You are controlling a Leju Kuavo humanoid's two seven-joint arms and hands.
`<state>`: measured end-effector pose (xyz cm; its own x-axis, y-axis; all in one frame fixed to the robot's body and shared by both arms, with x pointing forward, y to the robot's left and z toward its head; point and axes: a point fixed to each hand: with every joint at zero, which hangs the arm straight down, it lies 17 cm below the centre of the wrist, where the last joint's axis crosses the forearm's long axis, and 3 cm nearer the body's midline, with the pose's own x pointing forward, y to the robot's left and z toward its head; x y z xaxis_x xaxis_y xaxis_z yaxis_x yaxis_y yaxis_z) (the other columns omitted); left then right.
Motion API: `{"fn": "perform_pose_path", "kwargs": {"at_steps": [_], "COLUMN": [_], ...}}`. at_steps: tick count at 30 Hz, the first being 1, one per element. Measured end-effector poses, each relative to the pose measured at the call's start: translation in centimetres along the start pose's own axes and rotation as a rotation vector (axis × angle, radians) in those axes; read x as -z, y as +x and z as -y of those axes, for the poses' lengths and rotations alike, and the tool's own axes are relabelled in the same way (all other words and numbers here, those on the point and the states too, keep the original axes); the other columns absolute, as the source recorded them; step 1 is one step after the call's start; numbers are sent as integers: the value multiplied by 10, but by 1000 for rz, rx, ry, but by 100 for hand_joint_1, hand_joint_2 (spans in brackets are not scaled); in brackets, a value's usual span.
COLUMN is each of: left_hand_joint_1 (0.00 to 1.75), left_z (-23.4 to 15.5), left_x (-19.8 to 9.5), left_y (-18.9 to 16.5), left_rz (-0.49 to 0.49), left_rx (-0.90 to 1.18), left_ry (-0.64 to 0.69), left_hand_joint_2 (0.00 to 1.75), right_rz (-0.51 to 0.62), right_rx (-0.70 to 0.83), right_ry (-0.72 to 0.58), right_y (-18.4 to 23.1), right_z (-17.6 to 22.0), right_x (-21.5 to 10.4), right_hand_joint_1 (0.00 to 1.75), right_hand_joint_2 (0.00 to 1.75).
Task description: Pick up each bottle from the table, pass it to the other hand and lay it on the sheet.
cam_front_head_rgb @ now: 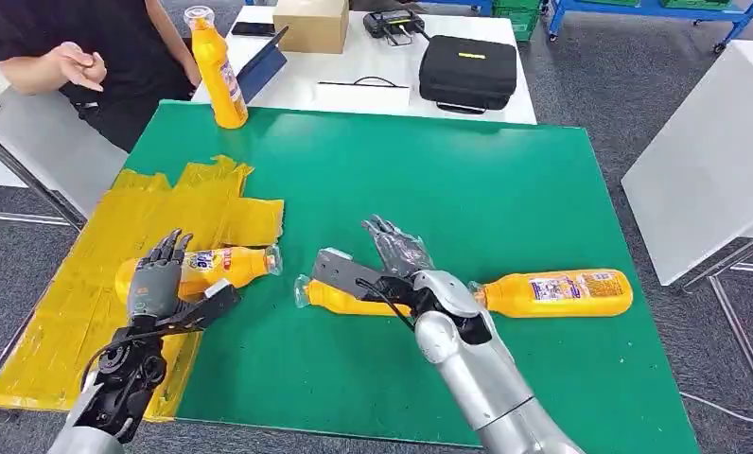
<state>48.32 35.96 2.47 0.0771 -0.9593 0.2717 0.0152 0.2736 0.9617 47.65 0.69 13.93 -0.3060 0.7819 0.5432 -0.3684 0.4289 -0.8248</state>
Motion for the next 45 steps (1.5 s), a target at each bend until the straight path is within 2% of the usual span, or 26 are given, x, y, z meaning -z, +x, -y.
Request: {"fn": "perform_pose_path", "kwargs": {"at_steps": [4,9,13,14,17,21,24,29,45], "left_hand_joint_1": [0,0,0,0,0,0,0,0,0], "left_z": [-9,-46,-59,-73,-106,-158,-182,-198,-201], "left_x": [4,10,9,6,-3,-21,-35,-49,-57], "left_y": [10,28,33,38,45,49,51,54,50], "left_rz": [9,24,34,48,84,151,190,219,206], "left_rx": [-117,-354,-431,-569,-815,-1005,-1022,-1020,-1073], "left_ry": [14,103,129,164,241,359,418,455,475], "left_hand_joint_2": [0,0,0,0,0,0,0,0,0], "right_rz": [-25,-57,-69,-83,-111,-142,-157,-170,-184], "right_rx": [-35,-82,-101,-126,-163,-196,-220,-243,-357], "right_ry": [32,85,99,110,127,167,196,224,299], "right_y": [-10,-23,-28,-33,-43,-57,-65,-72,-94], "right_z": [-10,-28,-34,-38,-43,-54,-62,-71,-85], "right_x": [4,7,6,7,7,6,5,3,-6], "right_hand_joint_1": [0,0,0,0,0,0,0,0,0], "right_hand_joint_2": [175,175,175,175,175,175,175,175,175]}}
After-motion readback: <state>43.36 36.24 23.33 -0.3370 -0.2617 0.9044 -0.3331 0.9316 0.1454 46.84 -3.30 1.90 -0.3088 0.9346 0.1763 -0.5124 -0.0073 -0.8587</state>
